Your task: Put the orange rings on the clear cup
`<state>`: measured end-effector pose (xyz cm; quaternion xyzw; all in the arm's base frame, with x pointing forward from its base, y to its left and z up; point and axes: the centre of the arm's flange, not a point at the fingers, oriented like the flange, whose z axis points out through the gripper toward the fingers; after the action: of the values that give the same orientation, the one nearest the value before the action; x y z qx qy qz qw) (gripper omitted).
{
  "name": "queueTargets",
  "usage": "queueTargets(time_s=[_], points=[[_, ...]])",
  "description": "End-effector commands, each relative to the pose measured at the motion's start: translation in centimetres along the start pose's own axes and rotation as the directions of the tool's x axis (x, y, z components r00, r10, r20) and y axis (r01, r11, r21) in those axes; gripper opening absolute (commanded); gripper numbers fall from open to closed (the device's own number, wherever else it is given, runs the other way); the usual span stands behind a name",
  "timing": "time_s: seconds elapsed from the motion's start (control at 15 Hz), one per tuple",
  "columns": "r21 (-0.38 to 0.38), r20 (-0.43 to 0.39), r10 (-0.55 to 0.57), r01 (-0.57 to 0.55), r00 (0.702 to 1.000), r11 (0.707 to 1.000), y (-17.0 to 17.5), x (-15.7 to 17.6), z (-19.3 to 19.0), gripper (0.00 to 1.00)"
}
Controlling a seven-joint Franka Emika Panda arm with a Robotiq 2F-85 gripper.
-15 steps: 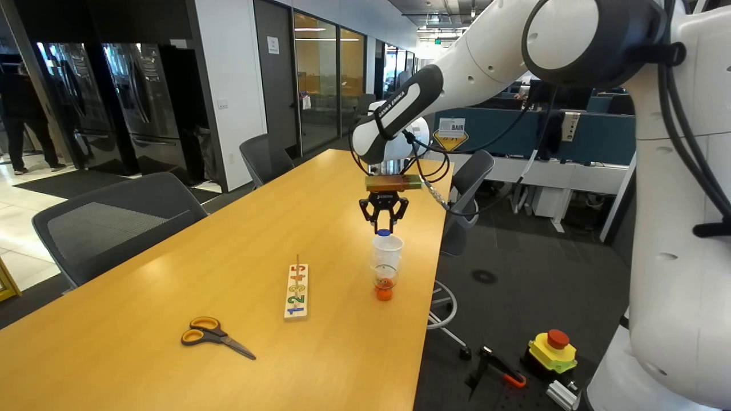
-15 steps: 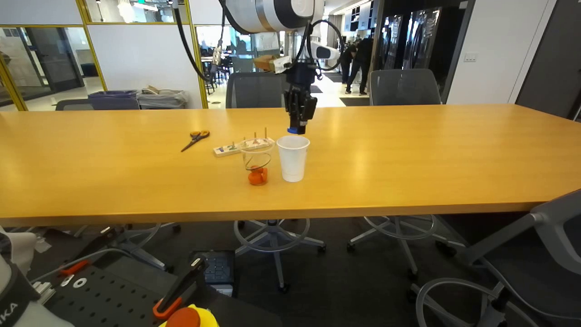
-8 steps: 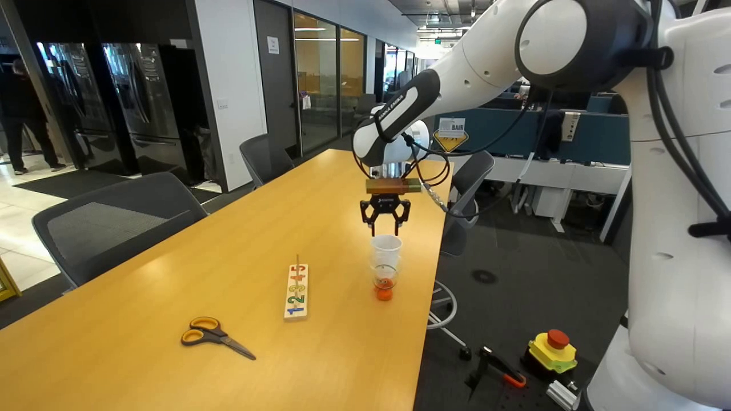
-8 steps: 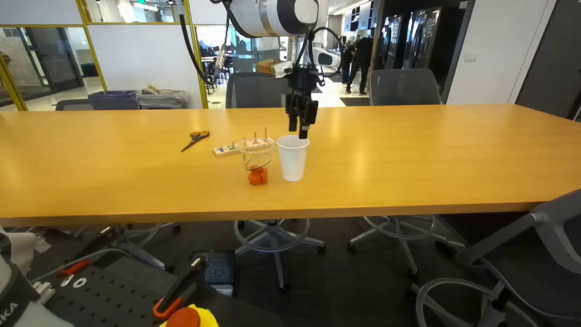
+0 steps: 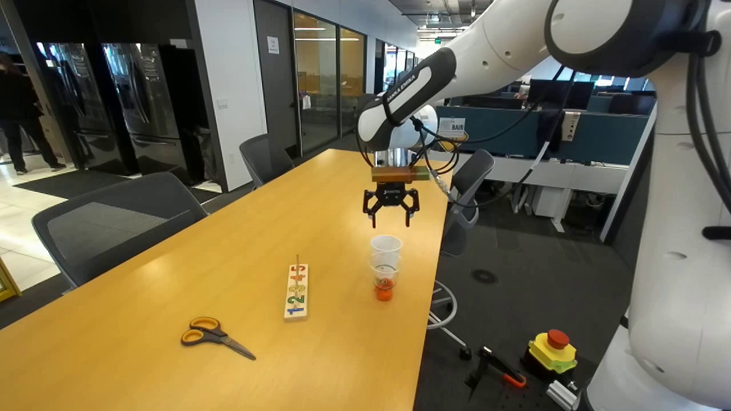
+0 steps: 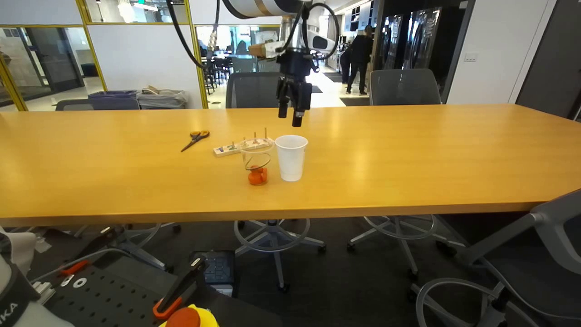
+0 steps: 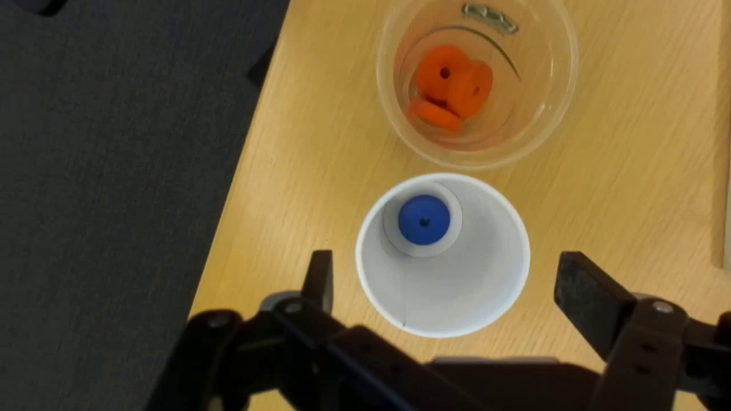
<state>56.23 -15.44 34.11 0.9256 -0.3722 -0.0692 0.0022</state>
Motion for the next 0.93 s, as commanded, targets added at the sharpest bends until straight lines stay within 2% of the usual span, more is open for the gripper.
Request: queueTargets(time_s=[0.0, 0.2, 0.4, 0.53, 0.87], points=[[0.002, 0.024, -0.046, 0.046, 0.999, 0.999, 3.3, -7.1, -4.4, 1.00], [0.009, 0.063, -0.082, 0.082, 0.995, 0.997, 6.1, -11.8, -5.8, 1.00], [0.023, 0.055, -0.127, 0.126, 0.990, 0.992, 8.7, -16.8, -6.6, 1.00], [0.040, 0.029, -0.177, 0.176, 0.984, 0.984, 10.3, -19.8, -7.0, 1.00], [0.072, -0.108, -0.310, 0.319, 0.945, 0.945, 13.5, -26.4, -7.5, 1.00]])
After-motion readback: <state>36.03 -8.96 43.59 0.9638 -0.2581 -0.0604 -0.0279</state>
